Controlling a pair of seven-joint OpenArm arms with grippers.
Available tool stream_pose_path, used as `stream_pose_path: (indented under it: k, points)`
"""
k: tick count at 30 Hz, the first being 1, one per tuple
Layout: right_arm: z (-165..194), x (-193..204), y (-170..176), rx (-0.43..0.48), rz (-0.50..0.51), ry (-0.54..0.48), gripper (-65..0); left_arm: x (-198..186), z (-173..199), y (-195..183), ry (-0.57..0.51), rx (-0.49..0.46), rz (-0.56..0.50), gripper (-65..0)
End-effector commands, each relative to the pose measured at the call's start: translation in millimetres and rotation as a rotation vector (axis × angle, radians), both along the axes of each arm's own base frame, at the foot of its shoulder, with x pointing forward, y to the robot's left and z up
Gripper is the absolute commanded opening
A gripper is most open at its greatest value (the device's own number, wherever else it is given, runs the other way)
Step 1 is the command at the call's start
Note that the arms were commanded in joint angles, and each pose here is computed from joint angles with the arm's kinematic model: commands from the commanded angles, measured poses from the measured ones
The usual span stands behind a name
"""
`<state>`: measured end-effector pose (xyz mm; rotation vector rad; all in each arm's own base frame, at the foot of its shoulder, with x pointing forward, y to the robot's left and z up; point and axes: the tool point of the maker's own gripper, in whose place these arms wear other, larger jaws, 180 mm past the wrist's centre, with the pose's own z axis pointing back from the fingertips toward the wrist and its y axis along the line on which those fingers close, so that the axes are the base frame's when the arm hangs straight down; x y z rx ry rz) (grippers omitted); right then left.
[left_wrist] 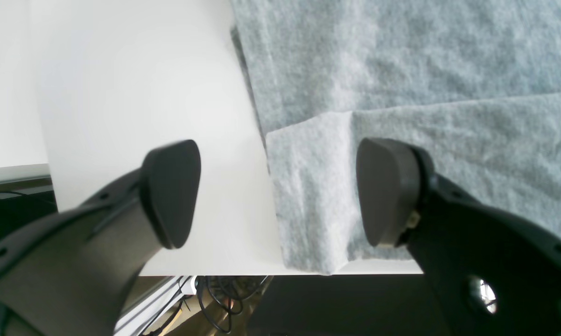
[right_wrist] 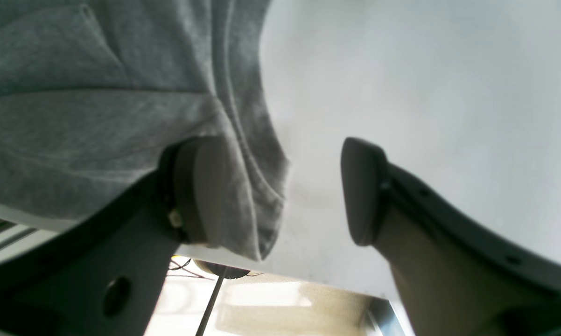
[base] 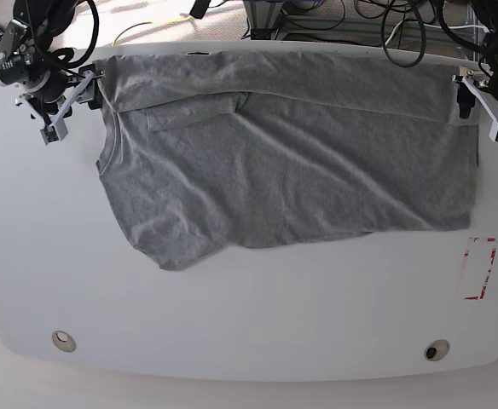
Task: Fold the T-shirt properly
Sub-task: 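Release the shirt and move the right gripper toward the shirt's sleeve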
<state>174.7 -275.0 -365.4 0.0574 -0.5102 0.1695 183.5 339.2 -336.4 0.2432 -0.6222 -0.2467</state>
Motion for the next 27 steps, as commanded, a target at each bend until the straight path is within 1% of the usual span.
stream_pose_path:
  k: [1, 6, 8, 12, 16, 22, 27]
  points:
    - [11, 23, 28, 0.06, 0.088, -0.072, -27.0, 8, 12, 4, -0.039, 0.018, -0.007, -16.4]
    - [7, 35, 72, 0.135, 0.201, -0.076, -27.1, 8, 11, 3, -0.038, 0.016, -0.004, -16.4]
    - [8, 43, 85, 0.151, 0.225, -0.093, -27.1, 8, 11, 4, -0.037, 0.017, -0.004, -16.4]
    - [3, 53, 90, 0.158, 0.211, -0.09, -27.1, 7, 11, 4, -0.036, 0.017, -0.004, -16.4]
    - [-8, 51, 91, 0.183, 0.2, -0.059, -27.1, 6, 11, 4, -0.035, 0.018, -0.002, -16.4]
    - [-17, 53, 117, 0.212, 0.281, -0.028, -27.1, 7, 11, 4, -0.035, 0.018, -0.003, -16.5]
    - [-22, 52, 120, 0.228, 0.275, -0.013, -27.1, 7, 10, 4, -0.034, 0.017, -0.004, -16.5]
